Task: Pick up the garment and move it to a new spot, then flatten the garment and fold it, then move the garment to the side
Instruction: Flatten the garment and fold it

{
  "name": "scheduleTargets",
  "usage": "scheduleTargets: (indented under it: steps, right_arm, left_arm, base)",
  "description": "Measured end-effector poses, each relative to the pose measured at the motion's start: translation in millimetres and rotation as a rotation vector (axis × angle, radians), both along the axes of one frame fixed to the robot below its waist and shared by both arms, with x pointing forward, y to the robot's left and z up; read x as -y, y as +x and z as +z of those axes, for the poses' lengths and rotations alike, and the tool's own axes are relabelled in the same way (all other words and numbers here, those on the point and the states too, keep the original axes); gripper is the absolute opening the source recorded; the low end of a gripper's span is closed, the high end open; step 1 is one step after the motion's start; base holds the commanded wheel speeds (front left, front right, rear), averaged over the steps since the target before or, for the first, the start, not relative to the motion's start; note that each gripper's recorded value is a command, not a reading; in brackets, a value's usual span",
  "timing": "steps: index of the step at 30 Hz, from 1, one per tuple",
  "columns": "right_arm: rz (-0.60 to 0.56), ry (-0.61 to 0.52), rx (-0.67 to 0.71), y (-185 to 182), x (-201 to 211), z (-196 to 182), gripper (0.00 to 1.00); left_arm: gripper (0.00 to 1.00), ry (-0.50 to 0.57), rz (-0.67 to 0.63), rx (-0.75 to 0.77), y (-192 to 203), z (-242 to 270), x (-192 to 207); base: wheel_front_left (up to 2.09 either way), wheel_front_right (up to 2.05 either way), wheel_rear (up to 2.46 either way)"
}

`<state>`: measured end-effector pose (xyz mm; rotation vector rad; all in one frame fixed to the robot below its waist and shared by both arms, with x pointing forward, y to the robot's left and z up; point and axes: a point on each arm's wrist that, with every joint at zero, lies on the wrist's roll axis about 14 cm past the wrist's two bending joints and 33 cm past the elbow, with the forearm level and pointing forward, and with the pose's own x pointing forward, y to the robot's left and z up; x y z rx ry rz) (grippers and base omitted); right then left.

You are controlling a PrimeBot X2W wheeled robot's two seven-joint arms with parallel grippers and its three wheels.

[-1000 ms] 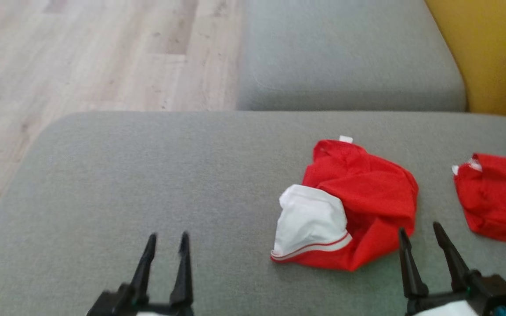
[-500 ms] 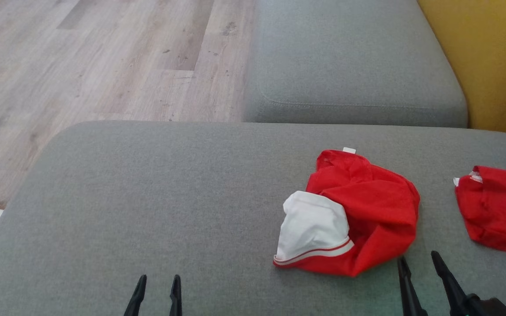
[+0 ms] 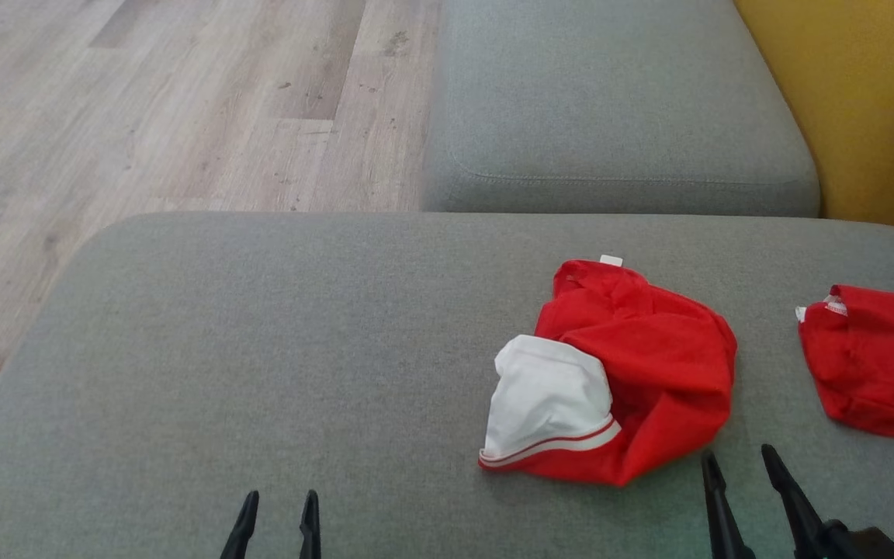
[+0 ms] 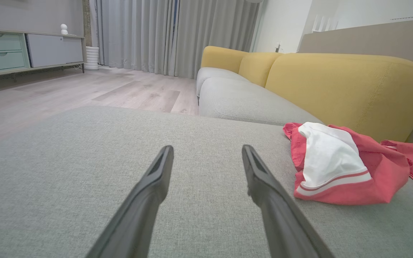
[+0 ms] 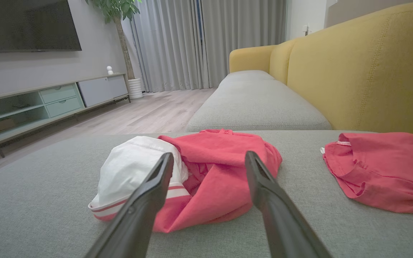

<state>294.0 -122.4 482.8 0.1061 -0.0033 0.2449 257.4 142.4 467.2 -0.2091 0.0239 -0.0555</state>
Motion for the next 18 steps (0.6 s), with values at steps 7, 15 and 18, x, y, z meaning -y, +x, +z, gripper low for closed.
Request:
scheduleTargets:
  steps: [7,15,18]
  right_arm:
    - [-0.002,0.000,-0.008,1,0,-2,1.00]
    - [-0.003,0.004,-0.024,3,-1,-6,1.00]
    - [0.005,0.003,-0.038,2,-4,-10,1.00]
  left_arm:
    - [1.00,-0.010,0.001,-0.013,1,-3,1]
    - [1.00,-0.007,-0.040,-0.056,9,-13,13]
    - [1.00,-0.015,-0.115,-0.084,19,-20,32]
  base:
    - [0.00,0.00,0.00]
    - [0.00,0.00,0.00]
    - [0.00,0.00,0.00]
